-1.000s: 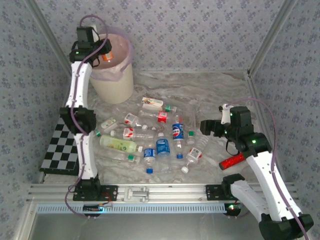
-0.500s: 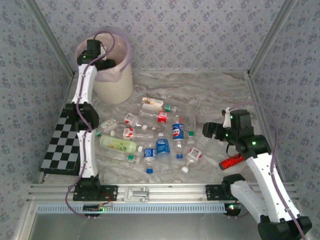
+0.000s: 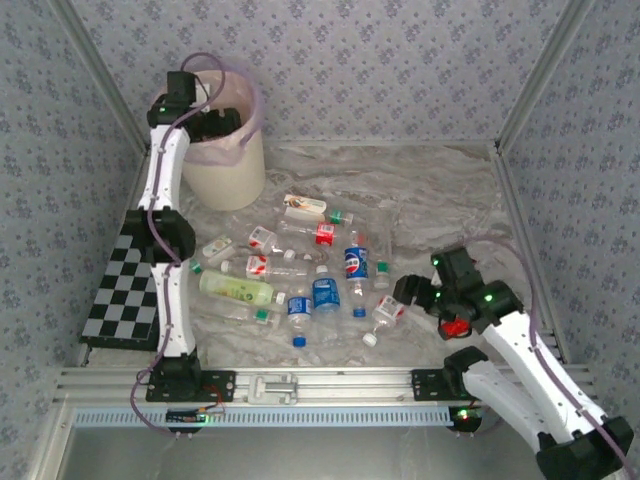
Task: Put the plastic bottles in the bin
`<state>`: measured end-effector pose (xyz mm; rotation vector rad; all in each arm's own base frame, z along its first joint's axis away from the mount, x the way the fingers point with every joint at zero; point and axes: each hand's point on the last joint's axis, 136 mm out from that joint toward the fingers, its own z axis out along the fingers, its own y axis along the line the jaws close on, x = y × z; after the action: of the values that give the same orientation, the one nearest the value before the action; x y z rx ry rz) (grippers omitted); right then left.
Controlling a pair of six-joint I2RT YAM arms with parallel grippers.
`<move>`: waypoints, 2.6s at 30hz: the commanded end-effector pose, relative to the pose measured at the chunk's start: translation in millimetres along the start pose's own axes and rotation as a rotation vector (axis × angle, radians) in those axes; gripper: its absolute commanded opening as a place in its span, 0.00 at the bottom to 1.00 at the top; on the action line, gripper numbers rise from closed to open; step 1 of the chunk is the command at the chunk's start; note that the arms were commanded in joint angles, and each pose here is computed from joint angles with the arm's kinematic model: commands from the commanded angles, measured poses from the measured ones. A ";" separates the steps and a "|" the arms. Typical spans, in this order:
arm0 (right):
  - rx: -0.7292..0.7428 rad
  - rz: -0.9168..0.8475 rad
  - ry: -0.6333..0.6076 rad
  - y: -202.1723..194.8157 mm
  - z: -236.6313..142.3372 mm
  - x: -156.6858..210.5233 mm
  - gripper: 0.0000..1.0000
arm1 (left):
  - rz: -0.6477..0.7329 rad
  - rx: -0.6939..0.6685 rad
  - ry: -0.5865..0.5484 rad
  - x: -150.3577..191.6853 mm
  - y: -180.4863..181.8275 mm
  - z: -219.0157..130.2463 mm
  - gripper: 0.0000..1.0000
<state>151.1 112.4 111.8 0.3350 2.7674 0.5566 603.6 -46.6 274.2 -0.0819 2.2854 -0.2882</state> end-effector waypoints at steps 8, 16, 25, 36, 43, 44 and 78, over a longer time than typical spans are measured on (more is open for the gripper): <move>-0.019 0.113 0.030 10.6 55.7 14.8 1.00 | 0.073 0.002 -0.383 -81.1 -43.5 -219.6 0.99; 0.000 0.081 0.010 10.1 70.6 1.4 0.93 | 0.348 0.201 -0.449 12.7 -157.5 -278.4 0.99; 0.040 0.058 -0.014 -7.1 53.6 -0.3 0.64 | 0.074 0.397 -0.335 95.8 -187.0 -226.5 0.99; -0.141 -0.133 -0.143 28.3 -21.2 -28.4 0.46 | 0.029 0.667 -0.036 179.2 -258.6 -181.4 0.99; -0.413 -0.554 -0.383 119.4 -58.2 -79.2 0.42 | -0.114 0.942 0.125 200.9 -293.0 -186.6 0.99; -0.429 -0.590 -0.396 128.5 -59.4 -84.4 0.38 | -0.127 0.957 0.120 201.4 -294.8 -187.8 0.99; -0.409 -0.742 -0.323 172.1 -28.1 -93.5 0.97 | -0.203 0.867 0.135 214.0 -300.6 -138.4 0.52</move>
<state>254.2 242.2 217.8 -0.6641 2.1849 0.7952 336.4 -350.7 250.2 0.1423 2.1512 -1.4085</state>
